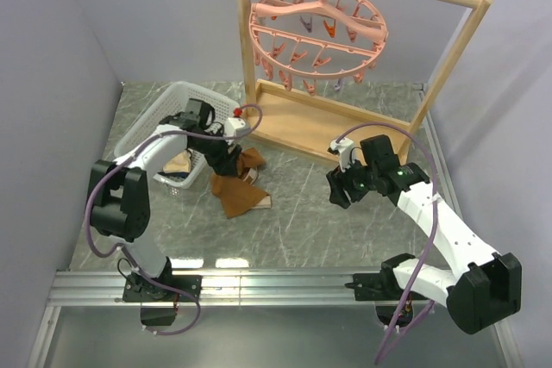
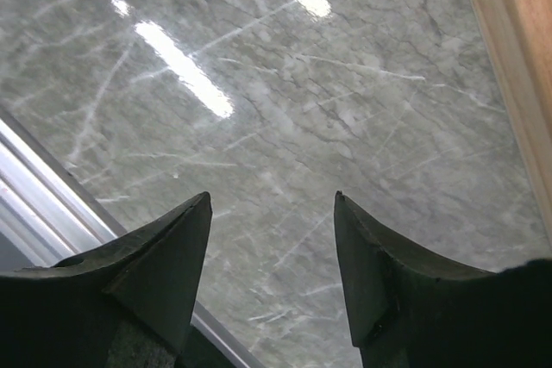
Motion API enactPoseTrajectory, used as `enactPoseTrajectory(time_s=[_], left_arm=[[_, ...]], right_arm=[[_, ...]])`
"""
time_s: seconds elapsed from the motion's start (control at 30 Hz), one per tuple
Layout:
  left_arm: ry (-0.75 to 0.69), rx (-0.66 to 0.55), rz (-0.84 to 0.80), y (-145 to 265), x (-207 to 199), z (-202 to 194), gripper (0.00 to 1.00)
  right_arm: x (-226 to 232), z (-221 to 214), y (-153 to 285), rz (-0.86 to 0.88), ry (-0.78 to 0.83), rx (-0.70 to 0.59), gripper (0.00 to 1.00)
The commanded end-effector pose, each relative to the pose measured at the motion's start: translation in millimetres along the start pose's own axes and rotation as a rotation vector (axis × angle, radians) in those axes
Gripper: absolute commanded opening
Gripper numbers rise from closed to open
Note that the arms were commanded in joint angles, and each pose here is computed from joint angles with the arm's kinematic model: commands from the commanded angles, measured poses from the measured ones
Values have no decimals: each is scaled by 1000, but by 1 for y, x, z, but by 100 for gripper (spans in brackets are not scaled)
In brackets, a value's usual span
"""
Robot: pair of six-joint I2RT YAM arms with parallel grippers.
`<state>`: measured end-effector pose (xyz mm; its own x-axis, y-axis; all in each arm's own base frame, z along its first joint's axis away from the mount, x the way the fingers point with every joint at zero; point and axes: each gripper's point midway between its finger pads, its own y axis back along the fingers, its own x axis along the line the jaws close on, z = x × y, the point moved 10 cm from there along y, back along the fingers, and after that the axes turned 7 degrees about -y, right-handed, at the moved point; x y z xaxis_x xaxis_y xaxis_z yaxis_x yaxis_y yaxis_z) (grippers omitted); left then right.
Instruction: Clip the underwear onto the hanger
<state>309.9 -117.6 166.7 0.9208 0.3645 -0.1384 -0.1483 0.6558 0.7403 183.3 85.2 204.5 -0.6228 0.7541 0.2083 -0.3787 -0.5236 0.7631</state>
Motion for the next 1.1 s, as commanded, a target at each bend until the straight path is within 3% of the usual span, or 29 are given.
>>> enactPoseTrajectory(time_s=[0.0, 0.1, 0.2, 0.4, 0.6, 0.7, 0.73, 0.8, 0.83, 0.9, 1.0, 1.03, 1.07], left_arm=[[-223, -89, 184, 55, 13, 35, 70], [-423, -51, 166, 58, -10, 49, 74], [-591, 59, 55, 27, -45, 48, 73], [-696, 178, 55, -25, -47, 35, 73], [-659, 311, 98, -56, -28, 26, 72], [-649, 355, 81, -65, -27, 23, 54], [-644, 357, 76, -65, -29, 23, 29], [-633, 344, 60, -63, -32, 26, 6], [-626, 292, 57, -56, -34, 36, 0], [-567, 219, 90, -45, -39, 51, 0], [-478, -23, 203, -5, -53, 92, 0], [-444, -36, 211, -5, -61, 83, 0], [-405, -132, 301, -2, -64, 93, 0]], right_arm=[[8, 12, 8, 51, -29, -86, 66], [10, 10, 8, 76, -43, -77, 65], [9, 12, 7, 86, -60, -60, 65], [7, 15, 8, 106, -111, -57, 65], [5, 13, 10, 101, -135, -70, 64], [3, 12, 11, 100, -144, -74, 64], [3, 12, 12, 99, -148, -78, 64], [2, 12, 12, 103, -155, -80, 64], [2, 13, 13, 103, -157, -81, 64], [1, 14, 14, 99, -163, -89, 63], [-2, 16, 15, 95, -184, -103, 62], [-3, 17, 14, 103, -202, -103, 62], [-5, 18, 14, 114, -220, -105, 62]])
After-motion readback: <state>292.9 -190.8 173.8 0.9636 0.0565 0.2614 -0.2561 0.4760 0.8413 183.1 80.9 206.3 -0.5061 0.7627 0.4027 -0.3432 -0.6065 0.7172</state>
